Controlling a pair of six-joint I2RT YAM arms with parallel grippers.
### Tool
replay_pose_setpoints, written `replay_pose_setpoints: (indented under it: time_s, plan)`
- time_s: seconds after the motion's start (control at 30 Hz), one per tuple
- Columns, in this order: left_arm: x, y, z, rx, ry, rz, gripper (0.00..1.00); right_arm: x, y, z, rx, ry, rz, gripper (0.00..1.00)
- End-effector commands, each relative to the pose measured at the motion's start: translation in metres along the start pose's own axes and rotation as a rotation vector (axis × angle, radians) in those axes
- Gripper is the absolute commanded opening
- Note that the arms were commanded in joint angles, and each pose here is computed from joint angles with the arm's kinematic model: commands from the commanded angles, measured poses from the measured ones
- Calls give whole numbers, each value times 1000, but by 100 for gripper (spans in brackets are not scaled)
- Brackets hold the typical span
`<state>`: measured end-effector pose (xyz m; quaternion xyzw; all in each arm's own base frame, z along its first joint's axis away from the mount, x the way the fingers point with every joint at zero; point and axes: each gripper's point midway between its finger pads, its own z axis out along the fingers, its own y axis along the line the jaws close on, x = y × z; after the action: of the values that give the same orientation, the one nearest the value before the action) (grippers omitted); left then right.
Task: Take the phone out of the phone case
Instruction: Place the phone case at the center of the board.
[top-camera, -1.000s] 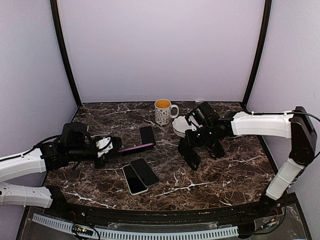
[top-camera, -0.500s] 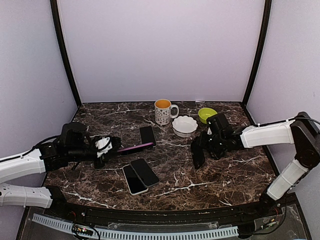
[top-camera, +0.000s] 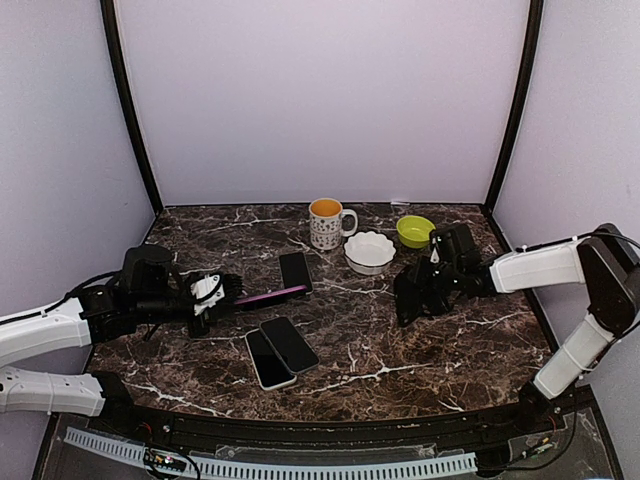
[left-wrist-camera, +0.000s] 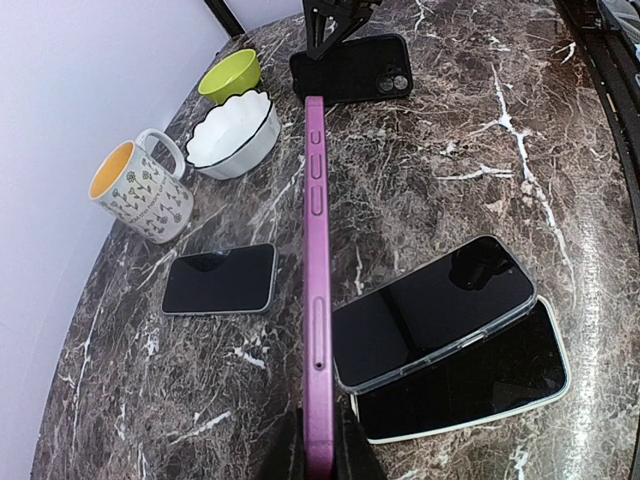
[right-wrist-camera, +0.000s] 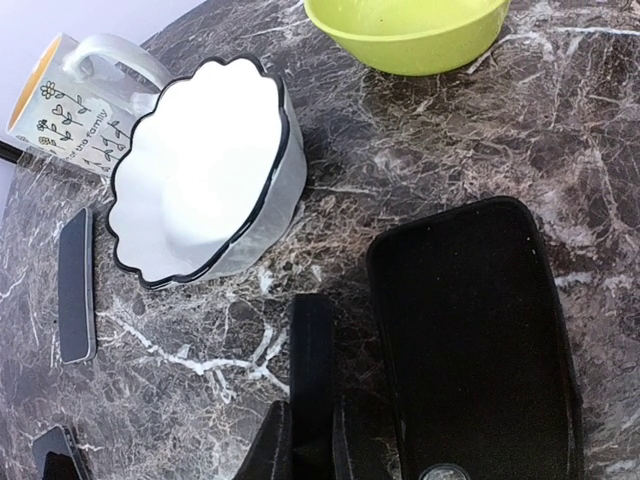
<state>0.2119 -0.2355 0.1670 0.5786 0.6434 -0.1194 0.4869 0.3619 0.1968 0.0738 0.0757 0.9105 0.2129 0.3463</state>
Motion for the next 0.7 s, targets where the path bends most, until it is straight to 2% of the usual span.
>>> replay_pose_setpoints:
  time_s: [0.0,0.33,0.67]
  plan:
    - [-17,11,-3,-44,-69,9,0,6,-1,13,1,45,-45,1]
    - [-15,10,-1,-37,-61,7,0,19,5,34,-45,100,18,0]
    - [-15,10,-1,-37,-62,5,0,53,3,48,-79,225,50,0]
